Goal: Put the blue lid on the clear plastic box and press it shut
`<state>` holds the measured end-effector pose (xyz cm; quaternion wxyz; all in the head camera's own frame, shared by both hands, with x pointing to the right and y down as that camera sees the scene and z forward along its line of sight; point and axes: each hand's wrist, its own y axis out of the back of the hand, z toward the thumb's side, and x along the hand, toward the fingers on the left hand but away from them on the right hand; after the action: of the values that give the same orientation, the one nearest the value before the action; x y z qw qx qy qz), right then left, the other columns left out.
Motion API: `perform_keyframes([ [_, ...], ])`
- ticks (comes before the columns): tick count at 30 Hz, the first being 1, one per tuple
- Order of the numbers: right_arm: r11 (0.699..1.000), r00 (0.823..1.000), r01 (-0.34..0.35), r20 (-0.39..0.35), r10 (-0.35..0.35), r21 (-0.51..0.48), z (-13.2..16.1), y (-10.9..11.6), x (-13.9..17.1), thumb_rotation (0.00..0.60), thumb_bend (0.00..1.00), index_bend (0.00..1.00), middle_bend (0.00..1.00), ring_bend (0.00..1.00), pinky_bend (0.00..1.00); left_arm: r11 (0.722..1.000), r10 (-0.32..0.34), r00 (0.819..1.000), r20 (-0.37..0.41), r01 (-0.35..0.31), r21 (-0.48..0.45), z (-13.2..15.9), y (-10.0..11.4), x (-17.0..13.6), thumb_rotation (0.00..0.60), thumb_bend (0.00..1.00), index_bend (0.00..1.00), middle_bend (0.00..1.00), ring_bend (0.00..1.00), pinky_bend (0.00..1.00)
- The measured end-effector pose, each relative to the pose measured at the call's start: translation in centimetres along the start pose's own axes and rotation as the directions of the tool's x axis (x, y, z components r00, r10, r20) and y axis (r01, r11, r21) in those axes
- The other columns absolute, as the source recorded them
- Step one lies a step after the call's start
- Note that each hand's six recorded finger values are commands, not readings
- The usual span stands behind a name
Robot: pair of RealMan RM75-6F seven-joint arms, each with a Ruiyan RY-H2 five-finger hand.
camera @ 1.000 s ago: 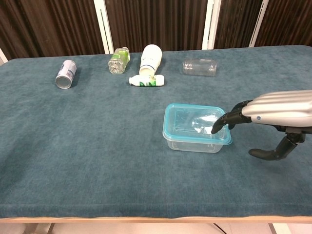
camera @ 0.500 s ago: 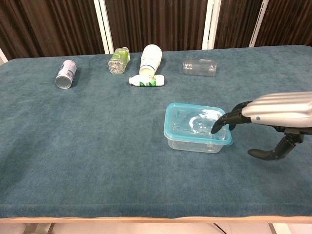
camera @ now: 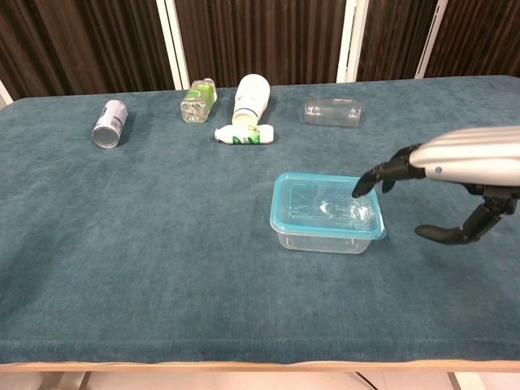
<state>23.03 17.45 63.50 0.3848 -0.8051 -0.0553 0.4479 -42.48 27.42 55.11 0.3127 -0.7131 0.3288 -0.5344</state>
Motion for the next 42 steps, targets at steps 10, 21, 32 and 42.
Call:
perform_keyframes([
  [10, 0.999, 0.998, 0.040, -0.044, -0.040, 0.000, 1.4, 1.5, -2.7, 0.600, 0.61, 0.26, 0.25, 0.23, 0.20, 1.000, -0.001, 1.000, 0.003, 0.001, 0.004, 0.1, -0.1, -0.1, 0.600, 0.40, 0.28, 0.19, 0.12, 0.29],
  [21, 1.000, 0.999, 0.028, -0.027, -0.028, 0.008, 1.3, 1.0, -6.2, 0.600, 0.61, 0.25, 0.25, 0.23, 0.19, 1.000, 0.001, 1.000, 0.003, -0.001, -0.001, 0.1, 0.0, -0.1, 0.600, 0.40, 0.28, 0.19, 0.12, 0.29],
  [32, 0.999, 0.999, 0.034, -0.031, -0.035, -0.019, 1.7, 0.5, -8.0, 0.600, 0.61, 0.25, 0.24, 0.22, 0.19, 1.000, -0.004, 1.000, 0.004, 0.004, 0.001, 0.1, -0.1, -0.1, 0.600, 0.40, 0.28, 0.19, 0.12, 0.29],
  [42, 0.999, 0.999, 0.044, -0.026, -0.044, -0.012, 1.6, 0.2, -8.8, 0.600, 0.61, 0.26, 0.24, 0.22, 0.19, 1.000, -0.006, 1.000, 0.006, 0.006, -0.001, 0.1, -0.1, -0.1, 0.600, 0.40, 0.28, 0.19, 0.12, 0.29],
])
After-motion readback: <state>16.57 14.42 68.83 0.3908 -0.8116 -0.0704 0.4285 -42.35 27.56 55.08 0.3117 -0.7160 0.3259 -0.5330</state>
